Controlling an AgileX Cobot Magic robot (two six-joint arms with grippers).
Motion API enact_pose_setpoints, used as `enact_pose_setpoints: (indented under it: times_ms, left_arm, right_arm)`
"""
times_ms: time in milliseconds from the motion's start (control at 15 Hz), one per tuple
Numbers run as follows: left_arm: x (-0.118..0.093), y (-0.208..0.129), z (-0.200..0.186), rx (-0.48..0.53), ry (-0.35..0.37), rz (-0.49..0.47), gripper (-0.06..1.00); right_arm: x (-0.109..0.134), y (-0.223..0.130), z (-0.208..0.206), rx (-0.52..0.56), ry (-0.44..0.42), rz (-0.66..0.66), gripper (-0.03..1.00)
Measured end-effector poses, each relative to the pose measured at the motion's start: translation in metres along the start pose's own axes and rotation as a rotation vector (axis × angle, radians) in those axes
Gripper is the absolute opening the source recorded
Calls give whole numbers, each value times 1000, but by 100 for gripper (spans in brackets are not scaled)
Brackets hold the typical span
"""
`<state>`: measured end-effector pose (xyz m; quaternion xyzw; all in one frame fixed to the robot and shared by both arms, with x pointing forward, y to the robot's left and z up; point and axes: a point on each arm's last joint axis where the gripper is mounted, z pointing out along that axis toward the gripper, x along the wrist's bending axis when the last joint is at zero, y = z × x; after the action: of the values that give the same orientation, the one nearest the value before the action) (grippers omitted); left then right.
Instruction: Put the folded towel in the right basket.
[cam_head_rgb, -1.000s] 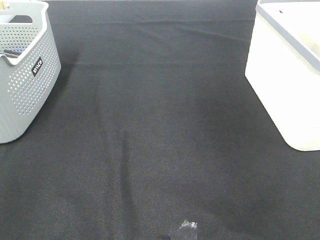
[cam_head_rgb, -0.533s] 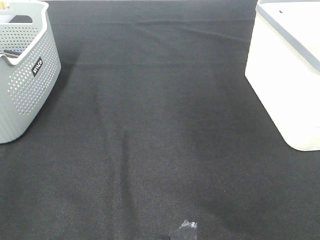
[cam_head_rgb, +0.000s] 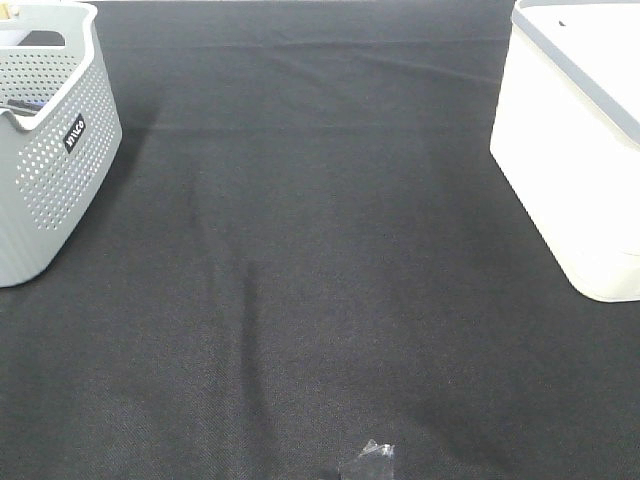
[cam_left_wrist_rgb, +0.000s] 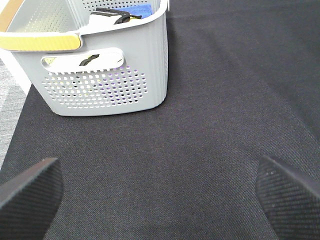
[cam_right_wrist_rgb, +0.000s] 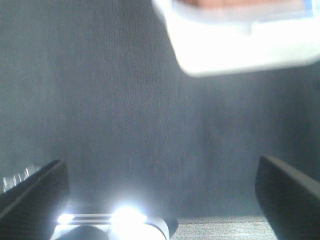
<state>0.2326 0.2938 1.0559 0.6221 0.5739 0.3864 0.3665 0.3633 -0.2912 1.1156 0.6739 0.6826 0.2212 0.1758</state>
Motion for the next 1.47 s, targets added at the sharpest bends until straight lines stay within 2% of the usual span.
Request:
enact_pose_setpoints:
  times_ms: [67,133,267,467,733,933,1467]
  left_arm:
    - [0,0,0,0,0,0,97]
    - [0,0,0,0,0,0,97]
    - [0,0,0,0,0,0,97]
    - [0,0,0,0,0,0,97]
    - [0,0,0,0,0,0,97]
    - [0,0,0,0,0,0,97]
    - [0,0,0,0,0,0,97]
  right_arm:
    - [-1,-19,-5,-41,-8,-5,97]
    - [-1,-19,-5,-41,-8,-5,97]
    - [-7,-66,-8,-179,-60,-36,97]
    - [-10,-110,-4,-291,-87,-43,97]
    - [-11,-145,-12,-474,-90,-46,97]
    - [-12,-150,-6,-437,-95,-45,97]
    - [-8,-150,-2,-431,-51,-44,97]
